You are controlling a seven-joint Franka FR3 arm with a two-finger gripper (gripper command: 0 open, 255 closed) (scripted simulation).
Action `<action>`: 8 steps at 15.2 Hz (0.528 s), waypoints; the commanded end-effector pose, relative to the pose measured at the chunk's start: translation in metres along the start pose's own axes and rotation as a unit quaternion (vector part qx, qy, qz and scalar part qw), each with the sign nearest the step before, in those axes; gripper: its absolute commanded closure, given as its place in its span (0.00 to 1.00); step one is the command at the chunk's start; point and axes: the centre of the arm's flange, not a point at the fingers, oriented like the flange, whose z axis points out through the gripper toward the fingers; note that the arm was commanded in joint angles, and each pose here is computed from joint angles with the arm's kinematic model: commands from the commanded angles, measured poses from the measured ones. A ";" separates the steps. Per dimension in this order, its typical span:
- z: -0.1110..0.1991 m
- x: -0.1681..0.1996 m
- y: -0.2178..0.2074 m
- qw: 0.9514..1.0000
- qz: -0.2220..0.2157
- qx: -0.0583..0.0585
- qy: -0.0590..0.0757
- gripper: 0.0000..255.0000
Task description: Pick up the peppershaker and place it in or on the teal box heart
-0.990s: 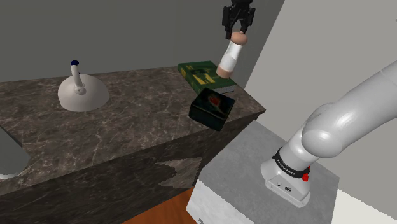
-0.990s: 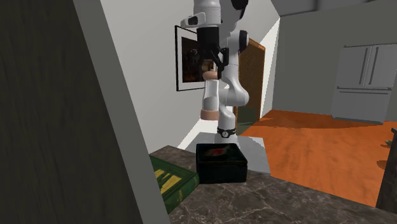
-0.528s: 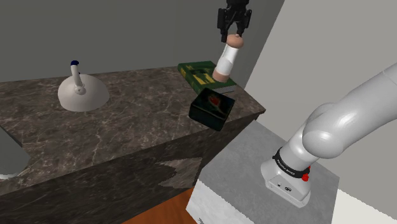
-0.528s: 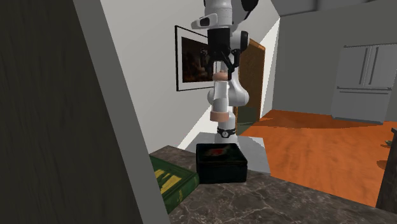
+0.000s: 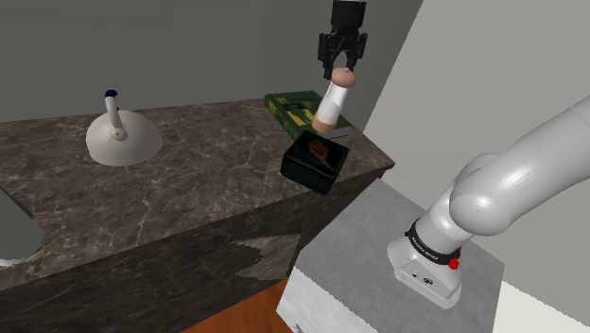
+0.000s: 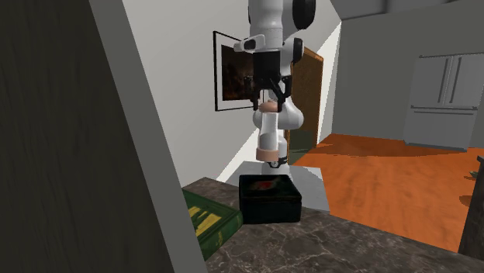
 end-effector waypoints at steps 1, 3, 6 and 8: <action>0.011 0.001 0.000 1.000 0.000 0.000 0.000 1.00; 0.021 0.003 0.000 1.000 0.000 0.000 0.000 1.00; 0.037 0.006 -0.001 1.000 0.000 0.000 0.000 1.00; 0.047 0.008 -0.001 1.000 0.000 0.000 0.000 1.00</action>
